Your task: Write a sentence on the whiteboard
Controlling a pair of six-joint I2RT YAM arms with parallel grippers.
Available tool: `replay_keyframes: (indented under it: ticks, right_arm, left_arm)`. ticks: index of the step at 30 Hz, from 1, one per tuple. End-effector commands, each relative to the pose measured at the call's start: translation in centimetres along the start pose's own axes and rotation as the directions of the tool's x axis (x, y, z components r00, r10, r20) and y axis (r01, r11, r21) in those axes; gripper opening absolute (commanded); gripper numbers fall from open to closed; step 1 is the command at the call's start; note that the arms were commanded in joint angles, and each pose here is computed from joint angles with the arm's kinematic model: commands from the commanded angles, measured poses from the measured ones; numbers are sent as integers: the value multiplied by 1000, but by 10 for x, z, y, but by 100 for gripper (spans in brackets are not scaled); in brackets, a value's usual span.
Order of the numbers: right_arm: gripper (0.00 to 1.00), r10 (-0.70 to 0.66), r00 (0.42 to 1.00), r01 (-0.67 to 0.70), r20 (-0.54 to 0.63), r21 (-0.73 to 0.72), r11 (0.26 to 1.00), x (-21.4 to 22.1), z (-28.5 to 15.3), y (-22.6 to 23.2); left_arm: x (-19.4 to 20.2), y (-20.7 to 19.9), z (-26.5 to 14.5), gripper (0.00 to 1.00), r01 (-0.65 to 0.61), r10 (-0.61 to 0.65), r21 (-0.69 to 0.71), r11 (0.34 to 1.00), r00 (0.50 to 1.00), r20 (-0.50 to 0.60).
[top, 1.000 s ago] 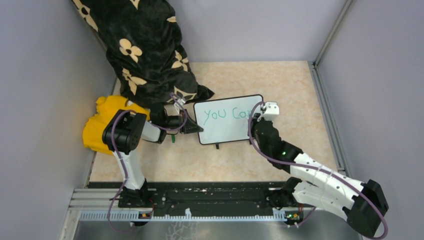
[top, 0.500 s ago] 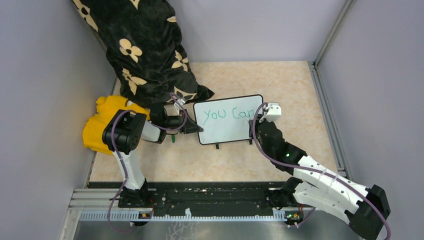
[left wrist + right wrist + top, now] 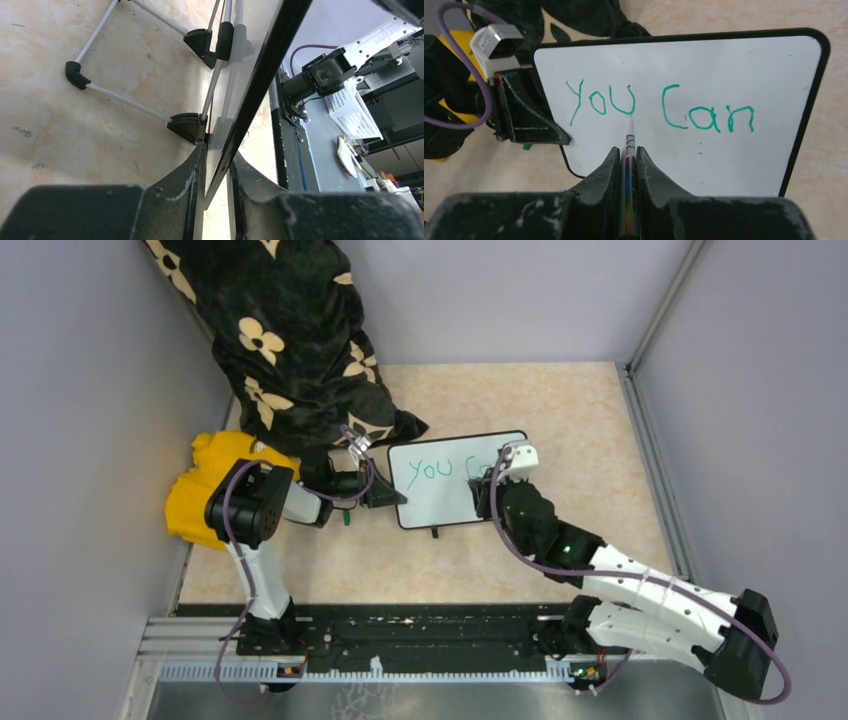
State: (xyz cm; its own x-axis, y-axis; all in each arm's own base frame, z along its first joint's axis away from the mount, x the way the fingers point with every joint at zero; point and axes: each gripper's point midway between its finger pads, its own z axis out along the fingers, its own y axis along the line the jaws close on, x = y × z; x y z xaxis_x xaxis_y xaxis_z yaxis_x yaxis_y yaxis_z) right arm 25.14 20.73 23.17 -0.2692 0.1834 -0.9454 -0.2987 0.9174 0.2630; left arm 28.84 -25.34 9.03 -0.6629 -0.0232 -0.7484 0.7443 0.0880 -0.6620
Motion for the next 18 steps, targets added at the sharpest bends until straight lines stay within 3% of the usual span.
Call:
replay_keyframes:
  ticks: [1, 18]
  right_arm:
    - [0, -15, 999, 16, 31, -27, 1000, -2, 3, 20]
    - [0, -89, 995, 85, -37, -112, 990, 42, 8, 64]
  left_arm:
    - [-5, -4, 1, 27, -15, 15, 1, 1000, 1000, 15]
    - [-14, -14, 1, 37, -27, 25, 29, 999, 999, 40]
